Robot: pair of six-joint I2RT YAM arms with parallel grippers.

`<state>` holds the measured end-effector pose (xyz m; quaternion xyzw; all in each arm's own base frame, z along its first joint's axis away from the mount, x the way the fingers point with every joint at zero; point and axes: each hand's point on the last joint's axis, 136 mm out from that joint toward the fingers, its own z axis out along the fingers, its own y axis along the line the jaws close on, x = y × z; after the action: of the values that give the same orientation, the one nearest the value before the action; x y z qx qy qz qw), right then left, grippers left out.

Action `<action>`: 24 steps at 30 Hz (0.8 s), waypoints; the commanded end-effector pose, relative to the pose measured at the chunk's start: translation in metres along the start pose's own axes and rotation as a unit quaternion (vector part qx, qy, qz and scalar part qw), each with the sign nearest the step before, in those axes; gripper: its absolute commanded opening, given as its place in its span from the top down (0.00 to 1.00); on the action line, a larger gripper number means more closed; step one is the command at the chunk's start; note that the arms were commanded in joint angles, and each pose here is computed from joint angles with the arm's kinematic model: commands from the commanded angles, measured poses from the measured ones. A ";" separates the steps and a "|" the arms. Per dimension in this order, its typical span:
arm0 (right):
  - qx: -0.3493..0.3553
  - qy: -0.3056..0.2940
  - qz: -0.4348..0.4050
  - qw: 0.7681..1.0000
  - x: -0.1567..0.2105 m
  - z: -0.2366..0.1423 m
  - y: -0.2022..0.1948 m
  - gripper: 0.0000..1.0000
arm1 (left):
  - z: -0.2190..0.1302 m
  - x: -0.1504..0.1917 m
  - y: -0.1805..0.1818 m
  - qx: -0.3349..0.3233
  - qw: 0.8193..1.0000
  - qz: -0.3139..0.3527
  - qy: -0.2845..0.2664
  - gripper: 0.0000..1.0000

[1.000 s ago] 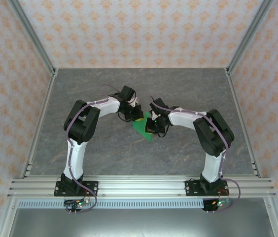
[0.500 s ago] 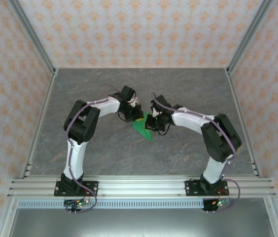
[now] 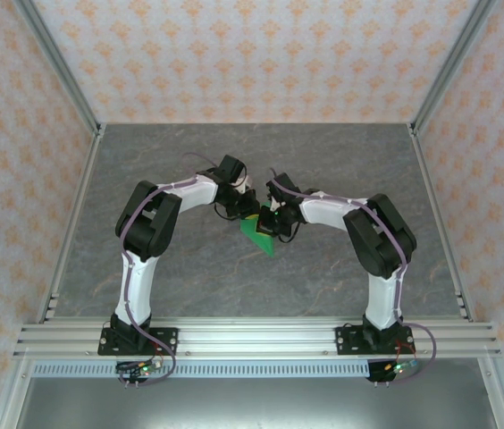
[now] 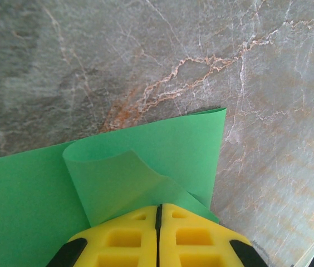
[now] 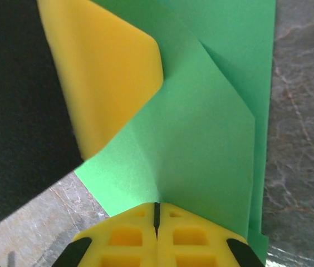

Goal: Fold a paper plane with a square sheet of paper (fold left side to right side)
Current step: Fourth fold the wing at the center of the table.

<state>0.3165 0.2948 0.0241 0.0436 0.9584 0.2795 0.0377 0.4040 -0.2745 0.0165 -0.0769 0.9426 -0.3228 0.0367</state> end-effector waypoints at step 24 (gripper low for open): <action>0.140 0.105 0.004 0.985 0.088 -0.027 -0.084 1.00 | 0.022 0.023 0.073 -0.126 0.990 -0.045 0.037 0.93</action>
<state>0.2681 0.2576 0.0187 0.0055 0.9732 0.2297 0.0030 0.4030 -0.2742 0.0163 -0.0787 0.9438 -0.3196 0.0308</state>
